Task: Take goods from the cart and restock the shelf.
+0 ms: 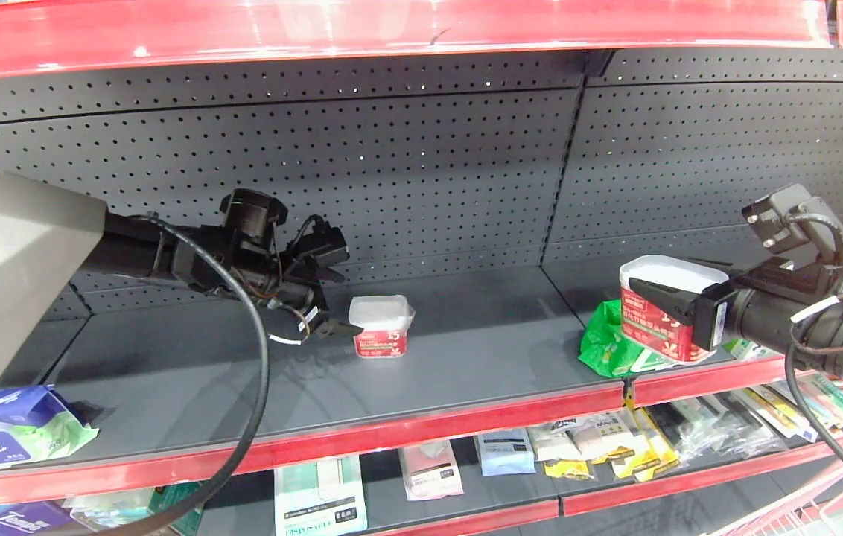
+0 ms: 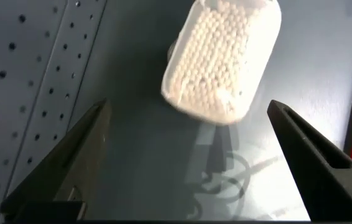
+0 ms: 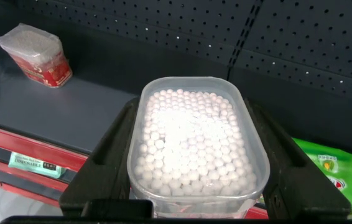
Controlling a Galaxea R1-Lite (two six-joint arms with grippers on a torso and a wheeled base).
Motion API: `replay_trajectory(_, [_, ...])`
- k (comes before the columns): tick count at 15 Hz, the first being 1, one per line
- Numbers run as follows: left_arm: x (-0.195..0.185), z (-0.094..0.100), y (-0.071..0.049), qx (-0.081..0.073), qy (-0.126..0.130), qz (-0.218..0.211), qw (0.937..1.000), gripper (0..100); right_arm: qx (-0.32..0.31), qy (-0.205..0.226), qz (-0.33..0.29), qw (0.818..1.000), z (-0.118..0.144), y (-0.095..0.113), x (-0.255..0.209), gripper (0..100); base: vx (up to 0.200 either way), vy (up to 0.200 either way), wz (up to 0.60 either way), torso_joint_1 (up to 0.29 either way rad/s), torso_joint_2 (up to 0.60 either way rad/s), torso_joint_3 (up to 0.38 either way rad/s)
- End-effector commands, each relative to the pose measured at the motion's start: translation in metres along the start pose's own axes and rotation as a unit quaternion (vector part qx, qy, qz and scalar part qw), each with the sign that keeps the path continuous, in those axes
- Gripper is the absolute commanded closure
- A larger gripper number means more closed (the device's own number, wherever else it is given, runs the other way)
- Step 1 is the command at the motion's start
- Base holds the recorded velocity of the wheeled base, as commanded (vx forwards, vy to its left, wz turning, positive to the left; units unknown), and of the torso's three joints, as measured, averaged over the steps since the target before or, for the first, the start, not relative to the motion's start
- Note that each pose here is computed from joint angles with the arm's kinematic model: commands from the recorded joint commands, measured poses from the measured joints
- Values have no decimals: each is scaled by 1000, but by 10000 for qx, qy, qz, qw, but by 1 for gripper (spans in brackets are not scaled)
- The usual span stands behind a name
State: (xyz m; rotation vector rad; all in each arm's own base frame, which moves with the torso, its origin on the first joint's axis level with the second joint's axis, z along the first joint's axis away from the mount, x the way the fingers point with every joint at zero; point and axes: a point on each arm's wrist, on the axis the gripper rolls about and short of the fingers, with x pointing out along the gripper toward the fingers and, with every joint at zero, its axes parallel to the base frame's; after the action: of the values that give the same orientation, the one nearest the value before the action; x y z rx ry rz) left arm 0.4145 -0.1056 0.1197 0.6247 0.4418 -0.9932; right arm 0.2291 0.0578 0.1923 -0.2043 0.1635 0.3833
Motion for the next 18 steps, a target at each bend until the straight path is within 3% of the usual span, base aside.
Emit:
replay_trajectory(1, [6,-3,2,-12,-6,-41,10000,0,-10,3,35,10000,-1,2,-1,100,0,0,0,0,0,0])
replay_trajectory(7, [21,-2,14,30,-331,-198,9993,0,-9,82,-44,10000,-5,4,-6,100,0,0,0,0,0,0])
replay_trajectory(10, [24,-4,11,-58,-422,-432,9982,0,-8,98,-49,9999,-6,4,-6,100,0,0,0,0,0,0])
replay_trajectory(18, [30,-8,11,-95,-540,-612,9966,0,-8,148,-102,9998,-7,5,-3,100,0,0,0,0,0,0])
